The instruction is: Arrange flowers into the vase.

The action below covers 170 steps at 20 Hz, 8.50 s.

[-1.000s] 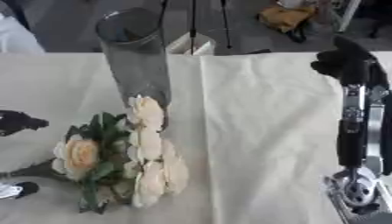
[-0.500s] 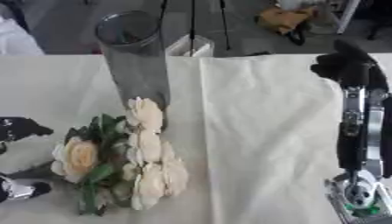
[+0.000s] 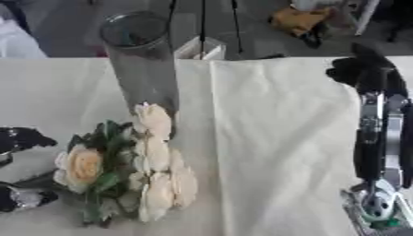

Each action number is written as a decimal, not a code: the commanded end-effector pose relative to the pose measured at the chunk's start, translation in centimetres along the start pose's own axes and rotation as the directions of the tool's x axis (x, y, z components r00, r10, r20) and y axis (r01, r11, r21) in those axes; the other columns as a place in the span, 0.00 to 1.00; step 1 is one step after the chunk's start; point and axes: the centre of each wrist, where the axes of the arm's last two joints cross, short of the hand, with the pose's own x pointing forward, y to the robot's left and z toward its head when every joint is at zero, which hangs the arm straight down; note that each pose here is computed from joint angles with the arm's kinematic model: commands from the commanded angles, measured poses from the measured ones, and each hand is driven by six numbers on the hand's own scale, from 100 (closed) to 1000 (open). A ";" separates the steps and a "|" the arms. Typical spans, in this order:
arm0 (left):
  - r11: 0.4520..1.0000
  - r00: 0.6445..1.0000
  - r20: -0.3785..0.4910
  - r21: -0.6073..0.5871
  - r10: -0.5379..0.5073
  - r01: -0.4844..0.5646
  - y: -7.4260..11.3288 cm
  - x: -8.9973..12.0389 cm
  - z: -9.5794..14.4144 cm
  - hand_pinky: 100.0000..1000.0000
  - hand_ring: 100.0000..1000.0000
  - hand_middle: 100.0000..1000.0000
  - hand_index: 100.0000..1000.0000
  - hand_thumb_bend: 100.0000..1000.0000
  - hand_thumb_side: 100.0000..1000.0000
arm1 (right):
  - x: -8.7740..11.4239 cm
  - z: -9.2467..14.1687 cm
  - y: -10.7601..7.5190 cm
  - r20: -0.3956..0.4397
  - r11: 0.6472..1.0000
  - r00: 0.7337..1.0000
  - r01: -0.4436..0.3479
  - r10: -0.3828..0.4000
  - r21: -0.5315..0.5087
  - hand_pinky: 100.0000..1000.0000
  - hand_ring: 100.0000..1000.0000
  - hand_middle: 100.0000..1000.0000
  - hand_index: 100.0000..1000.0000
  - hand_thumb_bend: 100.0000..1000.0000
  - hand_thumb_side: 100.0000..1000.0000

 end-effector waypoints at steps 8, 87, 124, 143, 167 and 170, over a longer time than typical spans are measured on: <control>0.998 0.999 -0.007 0.016 -0.054 0.054 -0.8 -0.2 -0.5 0.61 0.72 0.74 0.90 0.47 0.62 | 0.6 -0.6 -0.1 0.027 1.000 0.999 0.020 -0.020 -0.003 0.67 0.61 0.59 0.81 0.00 1.00; 0.992 0.988 -0.099 0.054 0.115 -0.110 -4.5 -0.1 -3.8 0.00 0.00 0.03 0.15 0.00 0.44 | 0.5 -0.3 0.0 -0.004 0.999 1.000 0.026 -0.026 -0.018 0.68 0.61 0.58 0.82 0.00 1.00; 0.886 0.989 -0.097 0.460 0.112 -0.055 4.6 0.9 2.2 0.00 0.00 0.00 0.00 0.02 0.47 | 0.3 -0.1 -0.4 -0.023 1.000 1.000 0.007 -0.007 -0.028 0.68 0.61 0.57 0.82 0.00 1.00; 0.601 0.903 0.187 0.692 0.386 -0.400 11.2 -0.3 5.1 0.00 0.00 0.00 0.00 0.05 0.44 | 0.1 -0.1 -1.0 -0.021 0.999 1.000 -0.010 0.010 -0.030 0.68 0.61 0.58 0.82 0.00 1.00; -0.008 0.646 0.497 0.796 0.580 -0.605 18.1 -2.3 2.6 0.00 0.00 0.00 0.00 0.08 0.44 | 0.1 0.3 -0.8 -0.027 0.999 1.000 -0.004 0.006 0.045 0.68 0.61 0.57 0.82 0.00 1.00; -0.087 0.610 0.550 0.779 0.571 -0.621 18.6 -2.5 1.4 0.00 0.00 0.00 0.00 0.09 0.45 | 0.2 0.2 -0.7 -0.019 0.999 1.000 0.002 -0.001 0.054 0.68 0.61 0.58 0.82 0.00 1.00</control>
